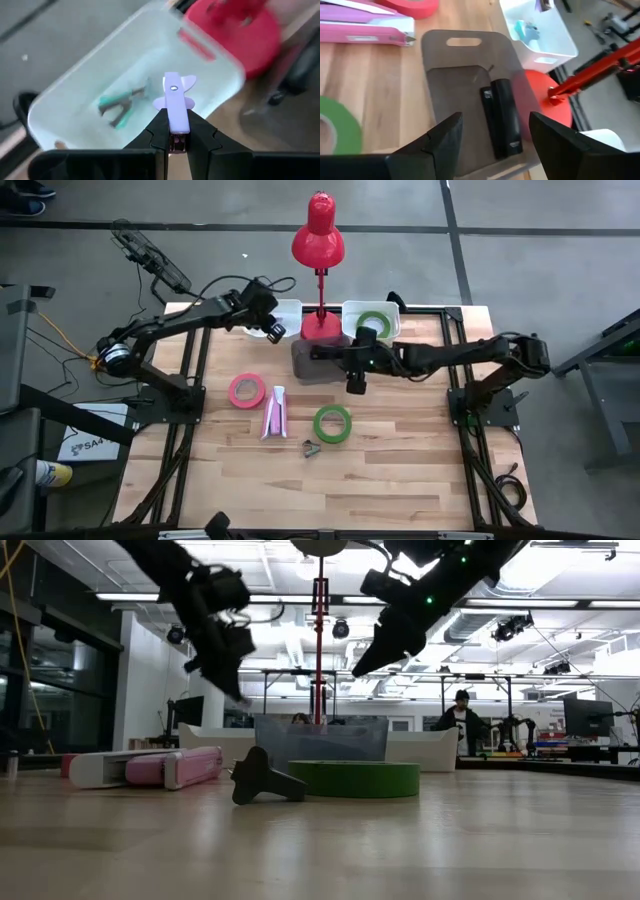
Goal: Pick and place Stapler, Stapler remover, tape
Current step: Put the purple staple remover into the left white bin
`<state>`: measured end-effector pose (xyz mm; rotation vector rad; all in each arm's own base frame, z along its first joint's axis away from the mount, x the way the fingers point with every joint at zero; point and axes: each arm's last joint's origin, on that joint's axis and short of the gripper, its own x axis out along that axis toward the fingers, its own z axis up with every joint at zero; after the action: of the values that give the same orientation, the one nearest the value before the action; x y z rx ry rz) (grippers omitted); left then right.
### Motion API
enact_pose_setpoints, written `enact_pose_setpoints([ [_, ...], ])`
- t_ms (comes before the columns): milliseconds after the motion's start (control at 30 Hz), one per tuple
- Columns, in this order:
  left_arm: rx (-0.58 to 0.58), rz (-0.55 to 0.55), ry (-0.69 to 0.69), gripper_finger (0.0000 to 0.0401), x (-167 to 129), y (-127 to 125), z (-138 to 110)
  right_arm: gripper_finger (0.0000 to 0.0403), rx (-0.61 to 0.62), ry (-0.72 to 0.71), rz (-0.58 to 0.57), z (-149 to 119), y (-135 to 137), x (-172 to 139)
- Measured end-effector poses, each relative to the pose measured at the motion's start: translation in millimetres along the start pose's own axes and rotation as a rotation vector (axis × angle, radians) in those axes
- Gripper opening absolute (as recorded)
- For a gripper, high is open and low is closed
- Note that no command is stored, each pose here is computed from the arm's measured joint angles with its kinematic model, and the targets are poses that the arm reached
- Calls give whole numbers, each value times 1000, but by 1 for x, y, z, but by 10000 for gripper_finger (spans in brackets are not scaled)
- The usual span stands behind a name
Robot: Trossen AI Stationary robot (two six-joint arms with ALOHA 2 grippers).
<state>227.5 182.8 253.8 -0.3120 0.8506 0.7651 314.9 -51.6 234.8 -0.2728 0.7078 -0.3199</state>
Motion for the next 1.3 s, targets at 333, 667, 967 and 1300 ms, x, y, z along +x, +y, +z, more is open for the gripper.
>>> enact_pose_setpoints([
  [333,-82,-11,-19,31,16,18,-14,220,46,0,62,-9,-31,8],
  [667,-89,-53,-29,31,41,15,-12,220,57,7,74,-17,-54,5],
  [967,-93,-100,-61,31,59,12,-3,220,94,-273,8,-34,-76,-32],
  [1300,-235,-104,-74,31,74,10,1,218,145,-448,-159,-68,-65,-65],
])
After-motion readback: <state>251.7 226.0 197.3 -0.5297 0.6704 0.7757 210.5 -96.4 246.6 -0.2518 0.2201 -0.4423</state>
